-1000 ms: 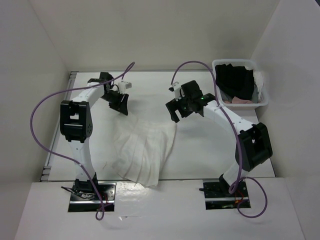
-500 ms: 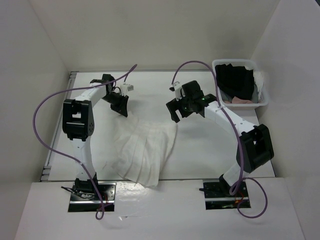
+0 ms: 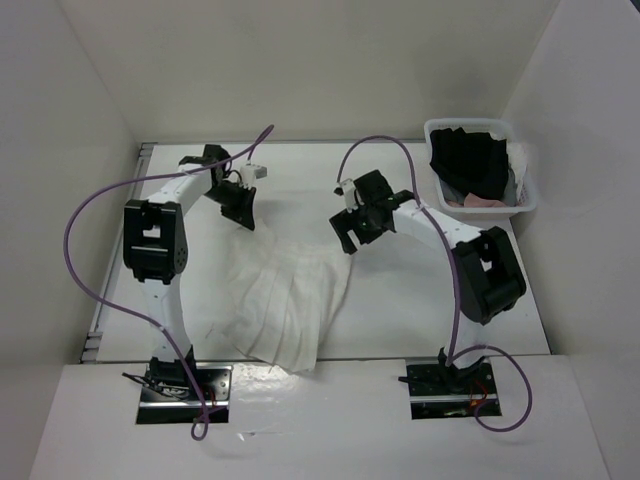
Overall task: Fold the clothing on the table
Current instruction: Flatten the skirt out
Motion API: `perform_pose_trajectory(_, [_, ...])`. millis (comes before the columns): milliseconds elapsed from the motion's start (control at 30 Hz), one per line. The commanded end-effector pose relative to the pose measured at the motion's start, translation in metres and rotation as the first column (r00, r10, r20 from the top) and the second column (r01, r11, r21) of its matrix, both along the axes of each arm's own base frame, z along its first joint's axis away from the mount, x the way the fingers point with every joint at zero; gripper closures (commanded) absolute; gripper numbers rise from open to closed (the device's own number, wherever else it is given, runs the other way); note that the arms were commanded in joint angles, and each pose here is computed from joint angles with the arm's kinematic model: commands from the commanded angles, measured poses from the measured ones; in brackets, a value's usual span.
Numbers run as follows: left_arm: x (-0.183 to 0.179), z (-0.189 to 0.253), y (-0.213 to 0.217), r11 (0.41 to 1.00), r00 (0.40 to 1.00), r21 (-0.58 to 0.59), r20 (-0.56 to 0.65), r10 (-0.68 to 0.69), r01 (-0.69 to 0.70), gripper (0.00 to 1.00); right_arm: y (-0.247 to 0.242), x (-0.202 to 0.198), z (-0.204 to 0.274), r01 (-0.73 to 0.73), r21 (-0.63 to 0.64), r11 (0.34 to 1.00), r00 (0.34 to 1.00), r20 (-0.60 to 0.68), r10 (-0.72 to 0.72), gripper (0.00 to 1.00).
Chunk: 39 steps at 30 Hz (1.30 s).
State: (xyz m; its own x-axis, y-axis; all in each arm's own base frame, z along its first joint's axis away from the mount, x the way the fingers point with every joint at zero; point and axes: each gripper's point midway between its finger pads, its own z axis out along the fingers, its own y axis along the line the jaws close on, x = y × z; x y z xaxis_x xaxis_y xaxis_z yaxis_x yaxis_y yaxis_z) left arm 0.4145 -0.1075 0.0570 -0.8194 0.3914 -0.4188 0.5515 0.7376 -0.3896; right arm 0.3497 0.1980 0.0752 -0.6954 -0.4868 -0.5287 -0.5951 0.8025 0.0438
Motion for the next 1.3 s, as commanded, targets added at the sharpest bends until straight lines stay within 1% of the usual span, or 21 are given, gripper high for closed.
perform_pose_trajectory(0, [0.004,0.026,-0.004,1.000,0.997,-0.017,0.073,-0.015,0.016,1.00,0.006,0.015,-0.001,0.011,0.014,1.000,1.000,0.014,-0.011,0.06])
perform_pose_trajectory(100, [0.002,0.024,-0.003,1.000,0.998,-0.017,0.064,-0.015,0.016,1.00,0.013,0.017,-0.002,0.005,0.036,0.999,1.000,-0.001,-0.005,0.07])
perform_pose_trajectory(233, [0.002,0.031,-0.004,1.000,0.997,-0.018,0.082,-0.015,0.017,1.00,0.015,0.018,-0.012,-0.009,0.033,0.999,1.000,-0.023,0.010,0.08])
perform_pose_trajectory(267, [0.002,0.031,-0.004,1.000,0.997,-0.018,0.082,-0.015,0.017,1.00,0.018,0.020,-0.008,-0.014,0.044,0.999,1.000,-0.017,0.015,0.08])
perform_pose_trajectory(367, [0.002,0.031,-0.004,1.000,0.997,-0.018,0.082,-0.015,0.017,1.00,0.022,0.023,-0.011,-0.020,0.051,0.999,0.999,-0.026,0.021,0.11])
perform_pose_trajectory(400, [0.002,0.031,-0.004,1.000,0.997,-0.018,0.082,-0.015,0.017,1.00,0.024,0.024,-0.014,-0.024,0.056,0.998,0.999,-0.033,0.026,0.14])
perform_pose_trajectory(500, [0.002,0.031,-0.004,1.000,0.997,-0.018,0.082,-0.015,0.017,1.00,0.027,0.025,-0.021,-0.028,0.058,0.998,0.998,-0.051,0.031,0.15])
perform_pose_trajectory(533, [0.002,0.031,-0.004,1.000,0.997,-0.018,0.082,-0.015,0.017,1.00,0.026,0.026,-0.022,-0.036,0.051,0.998,0.998,-0.056,0.039,0.18])
perform_pose_trajectory(567, [0.002,0.031,-0.004,1.000,0.997,-0.018,0.082,-0.015,0.017,1.00,0.026,0.025,-0.029,-0.035,0.043,0.998,0.997,-0.071,0.038,0.20])
perform_pose_trajectory(600, [0.002,0.031,-0.004,1.000,0.997,-0.018,0.082,-0.015,0.017,1.00,0.028,0.025,-0.026,-0.039,0.051,0.998,0.996,-0.073,0.043,0.20])
perform_pose_trajectory(733, [0.003,0.031,0.000,1.000,0.997,-0.018,0.082,-0.006,0.007,1.00,0.027,0.023,-0.036,-0.039,0.042,0.998,0.995,-0.094,0.042,0.25])
perform_pose_trajectory(833, [0.005,0.031,0.000,1.000,0.996,-0.018,0.091,-0.006,0.008,1.00,0.027,0.024,-0.036,-0.047,0.039,0.998,0.995,-0.090,0.050,0.27])
perform_pose_trajectory(1000, [0.003,0.029,0.000,1.000,0.997,-0.018,0.082,-0.006,0.007,1.00,0.022,0.023,-0.039,-0.046,0.017,0.999,0.995,-0.089,0.048,0.35])
perform_pose_trajectory(1033, [0.003,0.029,0.000,1.000,0.997,-0.018,0.082,-0.006,0.007,1.00,0.022,0.022,-0.041,-0.046,0.017,0.999,0.995,-0.089,0.048,0.39])
perform_pose_trajectory(1133, [0.004,0.029,0.004,1.000,0.997,-0.018,0.082,0.003,-0.002,1.00,0.021,0.022,-0.045,-0.054,0.010,0.998,0.994,-0.094,0.055,0.45])
perform_pose_trajectory(1167, [0.004,0.032,0.004,1.000,0.996,-0.018,0.091,0.003,-0.002,1.00,0.021,0.022,-0.045,-0.054,0.010,0.998,0.994,-0.094,0.055,0.50])
perform_pose_trajectory(1267, [0.002,0.030,0.004,1.000,0.997,-0.018,0.082,0.003,-0.002,1.00,0.021,0.022,-0.045,-0.054,0.010,0.998,0.994,-0.094,0.055,0.53])
